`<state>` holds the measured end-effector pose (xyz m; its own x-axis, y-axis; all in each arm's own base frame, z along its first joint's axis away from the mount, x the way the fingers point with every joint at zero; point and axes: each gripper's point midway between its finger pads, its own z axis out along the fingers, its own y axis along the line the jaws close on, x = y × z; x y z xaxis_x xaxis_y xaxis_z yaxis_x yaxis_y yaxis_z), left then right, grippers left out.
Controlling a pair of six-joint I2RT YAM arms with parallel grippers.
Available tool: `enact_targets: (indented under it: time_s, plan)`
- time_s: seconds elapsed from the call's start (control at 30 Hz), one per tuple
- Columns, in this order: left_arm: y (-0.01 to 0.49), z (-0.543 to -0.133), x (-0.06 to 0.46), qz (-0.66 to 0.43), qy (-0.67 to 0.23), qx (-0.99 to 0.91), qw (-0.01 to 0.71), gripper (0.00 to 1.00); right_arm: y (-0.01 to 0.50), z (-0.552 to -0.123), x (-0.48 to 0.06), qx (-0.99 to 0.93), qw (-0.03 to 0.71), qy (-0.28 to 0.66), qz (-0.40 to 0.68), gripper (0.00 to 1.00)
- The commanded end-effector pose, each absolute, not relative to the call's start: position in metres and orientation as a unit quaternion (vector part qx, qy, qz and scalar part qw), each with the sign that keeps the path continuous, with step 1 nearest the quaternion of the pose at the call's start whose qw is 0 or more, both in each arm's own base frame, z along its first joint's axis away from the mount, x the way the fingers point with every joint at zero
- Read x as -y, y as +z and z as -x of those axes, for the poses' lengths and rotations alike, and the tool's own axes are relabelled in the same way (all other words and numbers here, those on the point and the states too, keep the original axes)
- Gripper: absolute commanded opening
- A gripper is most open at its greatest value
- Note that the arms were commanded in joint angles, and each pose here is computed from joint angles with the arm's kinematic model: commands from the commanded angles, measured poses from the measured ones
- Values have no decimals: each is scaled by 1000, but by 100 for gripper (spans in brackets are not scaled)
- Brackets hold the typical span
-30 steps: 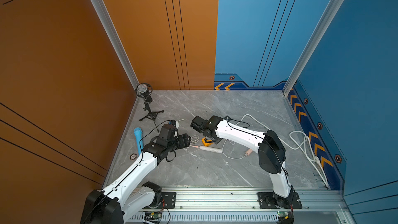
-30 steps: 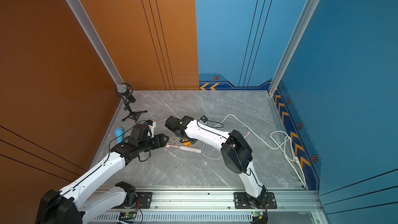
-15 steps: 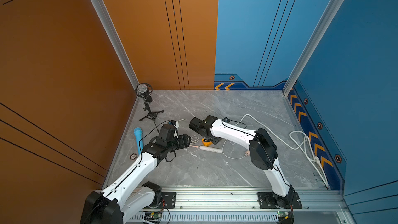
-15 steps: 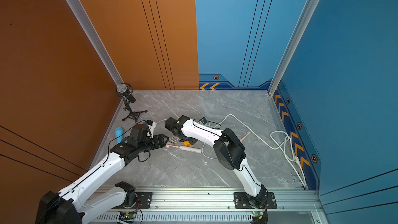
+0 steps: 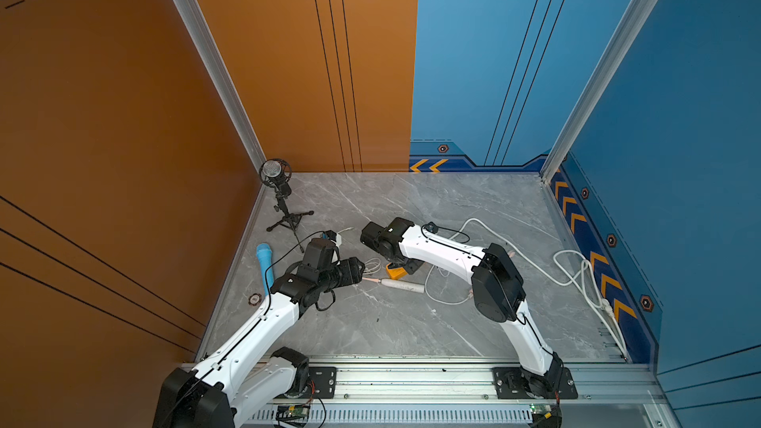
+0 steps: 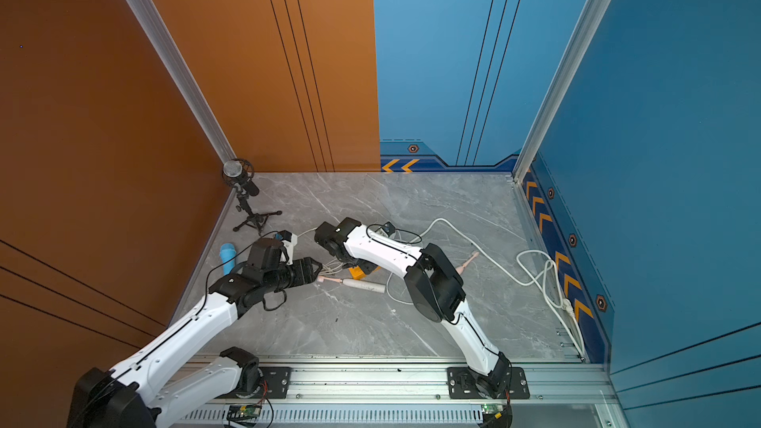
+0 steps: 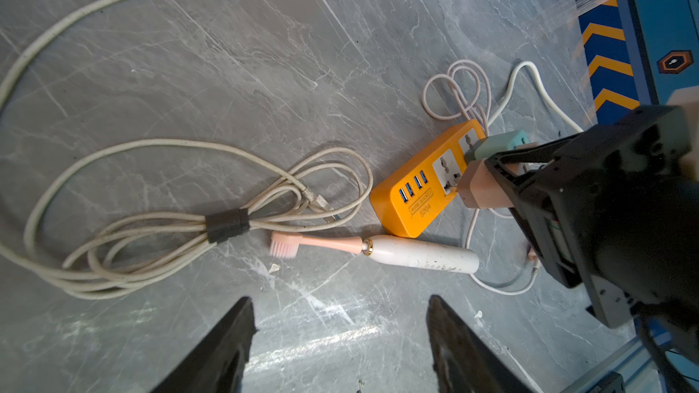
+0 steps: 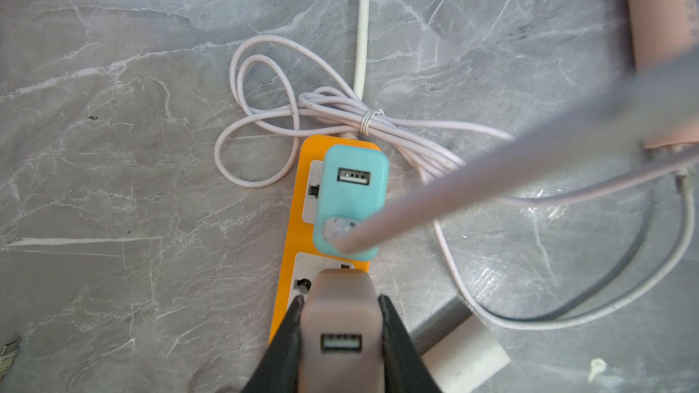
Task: Charge the electric toothbrush
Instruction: Insert the plug into the socket.
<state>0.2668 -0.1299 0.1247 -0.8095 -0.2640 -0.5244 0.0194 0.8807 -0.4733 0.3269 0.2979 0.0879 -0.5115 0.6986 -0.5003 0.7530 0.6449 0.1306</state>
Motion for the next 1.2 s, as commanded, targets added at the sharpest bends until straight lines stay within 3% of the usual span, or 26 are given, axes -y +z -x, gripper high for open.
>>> enact_targets:
  time_s: [0.0, 0.77, 1.17]
  plan:
    - [117, -260, 126, 64, -231, -927, 290, 73, 71, -321, -293, -872, 250, -86, -412, 7]
    - [121, -259, 125, 66, -234, -925, 293, 74, 77, -324, -274, -878, 246, -128, -390, 9]
    - [128, -258, 127, 66, -245, -920, 299, 75, 69, -329, -300, -885, 238, -97, -387, 9]
